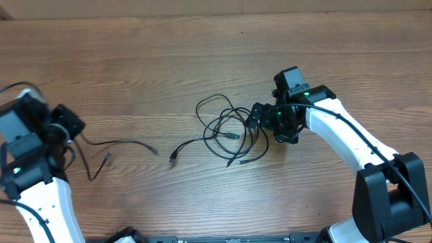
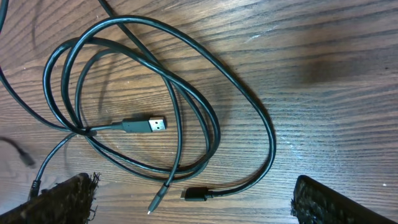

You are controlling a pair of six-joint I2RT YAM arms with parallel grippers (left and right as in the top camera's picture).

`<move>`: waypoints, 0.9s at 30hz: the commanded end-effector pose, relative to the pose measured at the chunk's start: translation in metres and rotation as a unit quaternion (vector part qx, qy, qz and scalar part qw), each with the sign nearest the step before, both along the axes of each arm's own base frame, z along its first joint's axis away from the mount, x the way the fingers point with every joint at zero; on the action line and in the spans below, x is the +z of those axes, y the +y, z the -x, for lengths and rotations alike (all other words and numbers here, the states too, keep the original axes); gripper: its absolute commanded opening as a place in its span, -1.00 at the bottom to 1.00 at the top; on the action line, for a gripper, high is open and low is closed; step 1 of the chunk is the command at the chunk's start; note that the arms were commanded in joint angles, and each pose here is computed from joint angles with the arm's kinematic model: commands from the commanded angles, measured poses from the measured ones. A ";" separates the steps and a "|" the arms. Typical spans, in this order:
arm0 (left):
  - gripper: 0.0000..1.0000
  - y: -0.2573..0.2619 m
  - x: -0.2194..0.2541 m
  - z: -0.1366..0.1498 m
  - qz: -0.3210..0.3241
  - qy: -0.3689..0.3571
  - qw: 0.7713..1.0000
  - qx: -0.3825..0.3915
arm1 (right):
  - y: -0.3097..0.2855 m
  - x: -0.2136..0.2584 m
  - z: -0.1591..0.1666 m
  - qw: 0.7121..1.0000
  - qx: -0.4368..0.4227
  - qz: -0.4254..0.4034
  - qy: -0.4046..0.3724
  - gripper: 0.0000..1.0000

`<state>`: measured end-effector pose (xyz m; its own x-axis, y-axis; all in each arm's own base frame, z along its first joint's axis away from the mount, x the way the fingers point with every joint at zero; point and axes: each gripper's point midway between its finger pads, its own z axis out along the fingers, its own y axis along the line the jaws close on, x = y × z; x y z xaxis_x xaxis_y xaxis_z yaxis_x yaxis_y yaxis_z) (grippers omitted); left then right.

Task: Untangle cables
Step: 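Drag the held black cable to the far left edge and release it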

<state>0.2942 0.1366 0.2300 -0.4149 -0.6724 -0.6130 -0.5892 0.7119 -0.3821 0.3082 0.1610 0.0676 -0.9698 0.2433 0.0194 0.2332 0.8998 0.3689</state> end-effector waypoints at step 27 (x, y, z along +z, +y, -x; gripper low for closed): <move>-0.91 0.190 -0.059 0.087 0.006 0.076 0.923 0.378 | 0.001 -0.003 0.002 1.000 0.007 0.000 0.001 1.00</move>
<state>0.2102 0.3095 0.1864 0.0575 -0.8094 -0.5845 -0.9442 0.1460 -0.2951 0.3083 0.1611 0.0676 -0.9698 0.2432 0.0193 0.2330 0.8996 0.3694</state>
